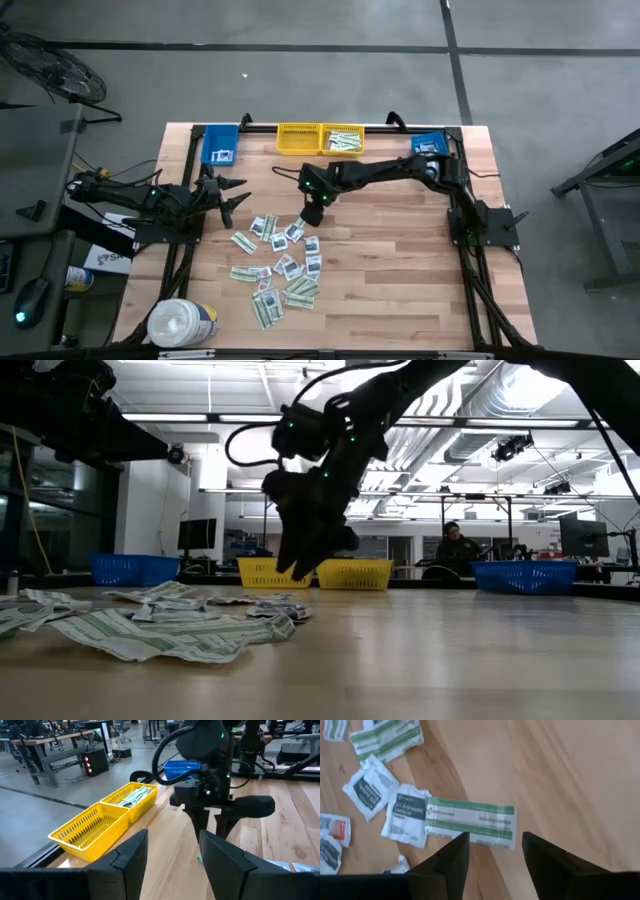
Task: Pick & Place First Aid Supplies
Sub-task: Put the green bandage pack into the right yellow bin
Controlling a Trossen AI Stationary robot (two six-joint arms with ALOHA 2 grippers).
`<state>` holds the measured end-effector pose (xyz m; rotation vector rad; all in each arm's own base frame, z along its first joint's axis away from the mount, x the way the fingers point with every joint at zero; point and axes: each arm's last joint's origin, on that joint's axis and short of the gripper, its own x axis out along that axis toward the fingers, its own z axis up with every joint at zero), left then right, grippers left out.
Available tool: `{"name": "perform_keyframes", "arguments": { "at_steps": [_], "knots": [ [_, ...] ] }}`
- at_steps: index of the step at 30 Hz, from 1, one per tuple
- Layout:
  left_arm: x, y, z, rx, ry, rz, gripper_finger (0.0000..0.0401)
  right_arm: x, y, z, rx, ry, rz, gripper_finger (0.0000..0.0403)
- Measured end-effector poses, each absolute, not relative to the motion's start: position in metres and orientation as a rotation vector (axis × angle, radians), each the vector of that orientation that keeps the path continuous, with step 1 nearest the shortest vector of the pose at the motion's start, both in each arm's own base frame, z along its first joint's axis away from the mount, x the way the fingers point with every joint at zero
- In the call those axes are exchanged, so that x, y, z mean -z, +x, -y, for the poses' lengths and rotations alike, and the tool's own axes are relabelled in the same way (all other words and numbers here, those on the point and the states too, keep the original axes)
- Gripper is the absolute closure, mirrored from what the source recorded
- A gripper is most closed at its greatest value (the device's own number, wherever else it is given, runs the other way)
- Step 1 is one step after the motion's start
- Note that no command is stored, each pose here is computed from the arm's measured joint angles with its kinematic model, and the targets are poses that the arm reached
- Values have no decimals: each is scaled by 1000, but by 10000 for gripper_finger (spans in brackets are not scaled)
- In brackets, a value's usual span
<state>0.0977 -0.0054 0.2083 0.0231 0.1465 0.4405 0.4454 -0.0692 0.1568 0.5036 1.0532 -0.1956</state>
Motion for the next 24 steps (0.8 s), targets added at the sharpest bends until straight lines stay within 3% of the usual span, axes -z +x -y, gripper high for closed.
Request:
{"name": "perform_keyframes", "arguments": {
  "at_steps": [24],
  "knots": [
    [-208, 98, 5, -443, 23, -147, 224, -151, 453, 55, 316, 342, -1075, 226]
  ]
}}
